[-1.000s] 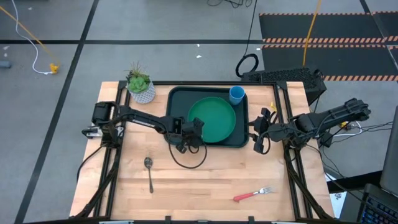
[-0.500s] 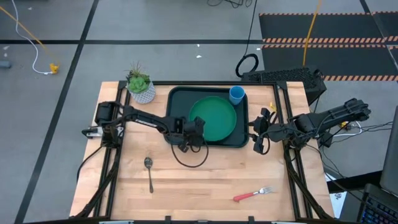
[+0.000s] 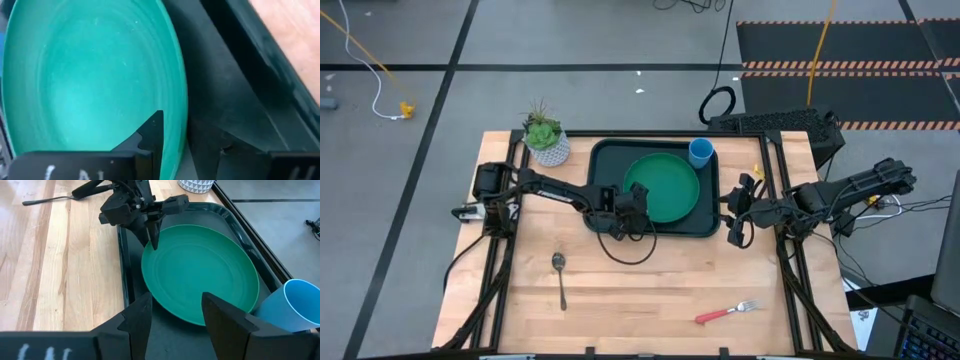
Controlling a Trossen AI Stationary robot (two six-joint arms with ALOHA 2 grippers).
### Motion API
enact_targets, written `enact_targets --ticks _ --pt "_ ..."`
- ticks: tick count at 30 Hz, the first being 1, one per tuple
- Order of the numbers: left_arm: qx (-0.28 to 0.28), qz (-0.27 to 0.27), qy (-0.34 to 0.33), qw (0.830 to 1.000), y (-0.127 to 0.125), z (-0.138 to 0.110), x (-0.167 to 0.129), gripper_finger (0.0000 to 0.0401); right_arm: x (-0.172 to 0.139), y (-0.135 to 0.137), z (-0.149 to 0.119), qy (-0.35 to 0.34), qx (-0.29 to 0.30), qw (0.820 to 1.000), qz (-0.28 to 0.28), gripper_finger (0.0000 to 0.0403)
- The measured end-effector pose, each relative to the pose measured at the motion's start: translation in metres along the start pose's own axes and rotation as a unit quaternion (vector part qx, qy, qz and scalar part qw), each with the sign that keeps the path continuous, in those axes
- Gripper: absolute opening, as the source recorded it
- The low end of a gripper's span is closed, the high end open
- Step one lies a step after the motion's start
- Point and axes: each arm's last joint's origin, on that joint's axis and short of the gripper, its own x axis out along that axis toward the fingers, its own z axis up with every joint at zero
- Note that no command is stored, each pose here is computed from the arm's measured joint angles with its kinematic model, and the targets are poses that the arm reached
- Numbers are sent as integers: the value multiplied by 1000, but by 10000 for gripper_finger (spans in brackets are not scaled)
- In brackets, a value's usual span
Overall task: Pick and place plate/cup/fork/spoon on tray
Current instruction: Put the green plate on the black tray, then put the orange fork on the black tray to the left of the green plate
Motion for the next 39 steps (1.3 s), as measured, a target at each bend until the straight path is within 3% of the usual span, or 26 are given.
enact_targets --ticks 13,19,28,39 --pt "-38 29 -25 999 9 8 -44 142 0 0 0 0 0 1000 0 164" --pt "-130 48 -57 989 14 12 -71 147 0 0 -1 4 3 1000 0 164" --pt "-263 46 -124 956 8 25 -109 147 0 0 -1 4 13 1000 0 164" --pt "-266 22 -157 951 -24 50 -124 147 4 6 -2 25 35 998 39 164"
